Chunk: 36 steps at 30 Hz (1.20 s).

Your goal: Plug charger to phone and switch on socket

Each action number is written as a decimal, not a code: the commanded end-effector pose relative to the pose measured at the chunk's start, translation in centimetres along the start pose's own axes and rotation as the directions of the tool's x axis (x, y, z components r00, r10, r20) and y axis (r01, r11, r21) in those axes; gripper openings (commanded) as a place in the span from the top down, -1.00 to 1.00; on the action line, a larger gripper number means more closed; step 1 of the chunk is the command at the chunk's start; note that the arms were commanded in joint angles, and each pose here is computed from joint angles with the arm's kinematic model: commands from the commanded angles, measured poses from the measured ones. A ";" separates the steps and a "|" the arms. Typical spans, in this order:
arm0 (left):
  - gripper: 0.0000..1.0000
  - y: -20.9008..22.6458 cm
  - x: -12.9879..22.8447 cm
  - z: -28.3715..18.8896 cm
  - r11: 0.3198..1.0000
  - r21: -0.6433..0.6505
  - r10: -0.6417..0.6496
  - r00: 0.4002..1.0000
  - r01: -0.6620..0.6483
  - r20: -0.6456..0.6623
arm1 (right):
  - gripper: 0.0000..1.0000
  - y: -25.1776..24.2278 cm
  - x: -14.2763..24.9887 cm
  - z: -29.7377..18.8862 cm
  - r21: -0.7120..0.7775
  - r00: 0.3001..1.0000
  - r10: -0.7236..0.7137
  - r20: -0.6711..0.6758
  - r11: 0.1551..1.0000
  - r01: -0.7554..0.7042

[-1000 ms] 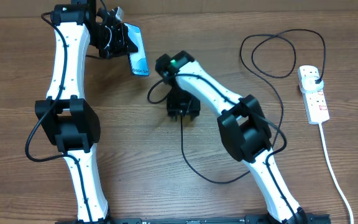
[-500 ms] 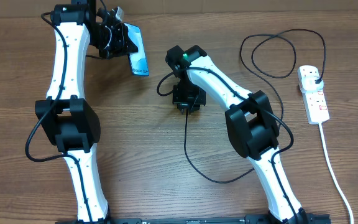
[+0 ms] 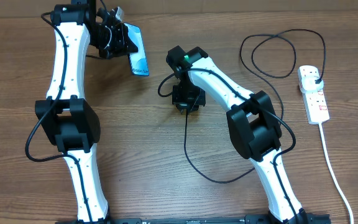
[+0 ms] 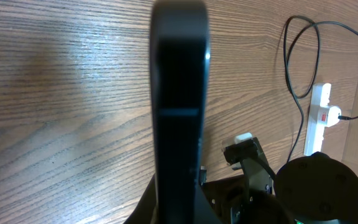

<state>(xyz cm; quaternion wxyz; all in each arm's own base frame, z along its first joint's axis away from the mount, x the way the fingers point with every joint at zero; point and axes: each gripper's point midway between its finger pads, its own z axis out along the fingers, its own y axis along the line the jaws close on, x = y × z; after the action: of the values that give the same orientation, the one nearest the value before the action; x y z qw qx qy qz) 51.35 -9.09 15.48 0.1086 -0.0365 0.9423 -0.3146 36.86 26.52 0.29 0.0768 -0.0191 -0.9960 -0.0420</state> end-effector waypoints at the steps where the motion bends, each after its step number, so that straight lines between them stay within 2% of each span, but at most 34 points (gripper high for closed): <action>1: 0.92 -1.6 -0.5 -2.1 0.998 0.020 0.057 0.997 -0.058 0.049 | 0.55 -1.2 -0.4 0.6 0.052 1.000 -0.002 0.023 0.999 0.000; 18: 0.92 -1.6 -0.5 -2.1 0.998 0.020 0.056 0.997 -0.057 0.049 | 0.56 -1.7 -1.4 0.6 0.038 0.998 -0.043 0.039 0.998 0.041; 20: 0.92 -1.6 -0.5 -2.1 0.998 0.020 0.056 0.997 -0.057 0.048 | 0.68 -1.7 -1.3 0.9 0.036 0.998 -0.042 0.036 0.999 0.041; 25: 0.91 -1.6 -0.5 -2.1 0.998 0.020 0.057 0.997 -0.058 0.049 | 0.72 -1.5 -1.2 1.0 0.026 0.999 -0.041 0.029 0.999 0.041; 28: 0.92 -1.6 -0.5 -2.1 0.998 0.020 0.057 0.997 -0.058 0.049 | 0.89 -1.2 -1.3 1.0 0.006 0.999 -0.043 0.030 0.999 0.043; 30: 0.92 -1.6 -0.5 -2.1 0.998 0.022 0.057 0.997 -0.058 0.049 | 0.93 -1.0 -1.3 1.0 -0.001 0.999 -0.043 0.032 0.999 0.044; 33: 0.92 -2.6 -0.4 -2.2 0.994 0.077 0.077 0.996 -0.081 0.047 | 0.93 -0.6 -1.9 0.4 -0.016 0.997 -0.046 0.056 0.999 0.047; 36: 0.92 -5.6 0.0 -2.7 0.950 0.254 0.173 0.983 -0.183 0.059 | 0.93 0.7 -2.5 -1.8 -0.099 0.993 -0.070 0.089 0.992 0.079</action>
<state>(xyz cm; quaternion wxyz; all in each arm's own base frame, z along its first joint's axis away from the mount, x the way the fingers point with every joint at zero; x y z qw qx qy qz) 51.34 -9.66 15.94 0.1126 -0.0213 0.9358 -0.3334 38.58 26.57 0.26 0.0464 0.0045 -0.9969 -0.0630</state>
